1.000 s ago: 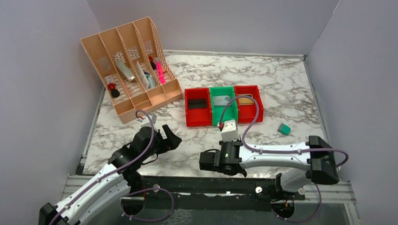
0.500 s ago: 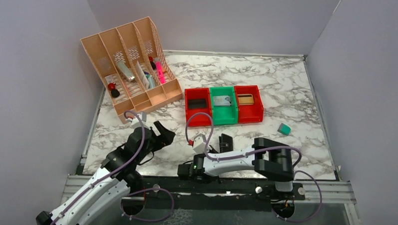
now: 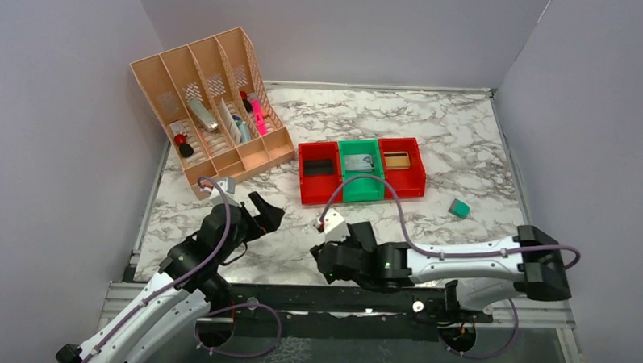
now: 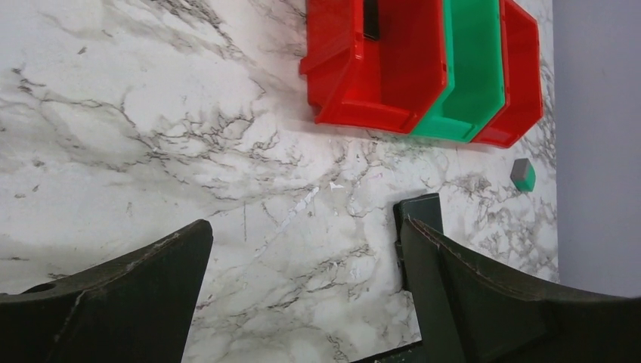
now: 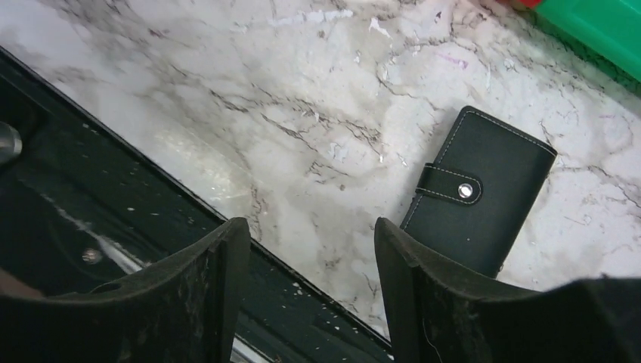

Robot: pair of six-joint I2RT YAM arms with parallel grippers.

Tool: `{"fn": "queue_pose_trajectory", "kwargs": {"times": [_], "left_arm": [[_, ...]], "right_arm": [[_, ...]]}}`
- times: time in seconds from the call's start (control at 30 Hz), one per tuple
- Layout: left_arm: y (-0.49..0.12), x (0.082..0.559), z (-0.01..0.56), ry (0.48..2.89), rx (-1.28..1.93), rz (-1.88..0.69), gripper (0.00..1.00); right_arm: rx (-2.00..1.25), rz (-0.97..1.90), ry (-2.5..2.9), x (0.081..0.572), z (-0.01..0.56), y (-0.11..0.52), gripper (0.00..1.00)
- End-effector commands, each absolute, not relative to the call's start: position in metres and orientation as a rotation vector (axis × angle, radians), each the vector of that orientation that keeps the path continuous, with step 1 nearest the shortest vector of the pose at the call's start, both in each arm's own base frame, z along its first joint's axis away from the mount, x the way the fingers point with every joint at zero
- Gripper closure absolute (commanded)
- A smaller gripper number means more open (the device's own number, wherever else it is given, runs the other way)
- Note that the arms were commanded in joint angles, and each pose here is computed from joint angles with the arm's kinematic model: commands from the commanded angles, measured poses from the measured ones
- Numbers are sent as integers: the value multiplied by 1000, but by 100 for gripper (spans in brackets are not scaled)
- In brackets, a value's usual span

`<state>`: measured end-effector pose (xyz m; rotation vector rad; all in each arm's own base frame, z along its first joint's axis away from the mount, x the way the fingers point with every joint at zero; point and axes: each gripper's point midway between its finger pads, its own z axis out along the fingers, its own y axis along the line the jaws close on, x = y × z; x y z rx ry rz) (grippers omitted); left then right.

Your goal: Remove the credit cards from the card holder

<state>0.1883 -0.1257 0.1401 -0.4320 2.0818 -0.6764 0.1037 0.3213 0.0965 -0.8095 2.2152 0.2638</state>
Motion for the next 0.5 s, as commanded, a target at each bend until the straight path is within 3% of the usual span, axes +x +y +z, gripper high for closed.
{"fn": "queue_pose_trajectory", "kwargs": {"times": [0.0, 0.3, 0.47], "left_arm": [[-156, 192, 163, 2039, -251, -817, 1], [-212, 199, 156, 2079, -92, -1033, 2], [-235, 207, 148, 2165, 17, -1044, 14]], "right_arm": [[-639, 430, 2189, 118, 120, 318, 33], [-143, 597, 2409, 169, 84, 235, 32], [-30, 759, 2481, 178, 64, 218, 33]]}}
